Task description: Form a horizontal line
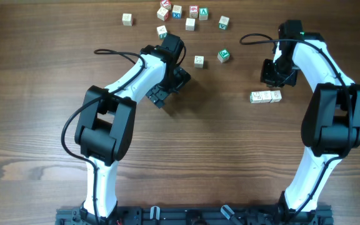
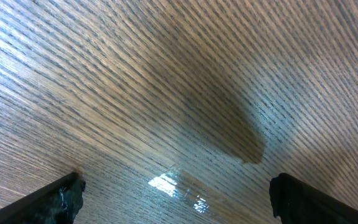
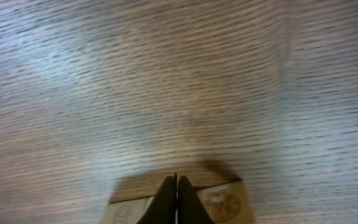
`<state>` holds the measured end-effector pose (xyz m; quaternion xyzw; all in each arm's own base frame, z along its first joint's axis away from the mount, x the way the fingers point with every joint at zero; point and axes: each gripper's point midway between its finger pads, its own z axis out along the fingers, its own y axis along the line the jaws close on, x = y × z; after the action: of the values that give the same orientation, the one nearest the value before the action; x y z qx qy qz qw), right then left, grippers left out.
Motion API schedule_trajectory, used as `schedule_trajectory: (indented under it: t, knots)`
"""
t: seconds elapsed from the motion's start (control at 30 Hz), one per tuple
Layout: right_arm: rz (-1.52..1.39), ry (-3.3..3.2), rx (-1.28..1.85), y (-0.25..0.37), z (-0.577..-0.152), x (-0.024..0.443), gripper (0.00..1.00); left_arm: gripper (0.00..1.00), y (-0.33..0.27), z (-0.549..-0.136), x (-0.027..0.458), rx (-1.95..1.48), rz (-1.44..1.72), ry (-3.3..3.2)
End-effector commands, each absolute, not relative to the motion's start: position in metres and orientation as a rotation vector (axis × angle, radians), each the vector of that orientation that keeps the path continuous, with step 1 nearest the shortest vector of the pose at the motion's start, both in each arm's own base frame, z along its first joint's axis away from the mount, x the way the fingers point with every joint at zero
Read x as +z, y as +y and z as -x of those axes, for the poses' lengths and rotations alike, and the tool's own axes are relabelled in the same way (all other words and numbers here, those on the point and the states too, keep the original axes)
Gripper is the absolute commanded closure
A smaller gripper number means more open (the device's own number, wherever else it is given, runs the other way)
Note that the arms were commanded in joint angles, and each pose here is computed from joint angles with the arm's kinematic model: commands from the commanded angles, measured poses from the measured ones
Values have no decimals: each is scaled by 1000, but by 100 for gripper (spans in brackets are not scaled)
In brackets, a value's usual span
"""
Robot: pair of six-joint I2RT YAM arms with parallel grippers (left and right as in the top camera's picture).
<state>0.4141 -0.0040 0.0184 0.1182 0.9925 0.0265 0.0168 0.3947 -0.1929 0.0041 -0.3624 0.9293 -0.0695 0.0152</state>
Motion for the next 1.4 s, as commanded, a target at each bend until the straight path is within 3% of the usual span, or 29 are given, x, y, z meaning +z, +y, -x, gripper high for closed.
schedule_trajectory:
  t: [0.0, 0.17, 0.3, 0.57, 0.93, 1.37]
  knots:
    - [-384, 3111, 141, 0, -409, 11, 95, 0, -189, -392, -1, -181, 1124, 2883]
    - [-556, 2982, -186, -43, -426, 13, 96, 0, -189, -392, -1, -181, 1123, 2883]
    - [-671, 2906, -251, -68, -432, 16, 96, 0, -189, -392, -1, -181, 1124, 2883]
    - [-870, 3086, -437, -94, -365, 18, 95, 0, -189, -392, -1, -182, 1124, 2883]
    - [-813, 3482, -229, -54, -295, 36, 95, 0, -189, -390, -1, -177, 1127, 2892]
    - [-723, 3431, -125, -50, -313, 28, 95, 0, -196, -400, 1, -247, 1112, 2864]
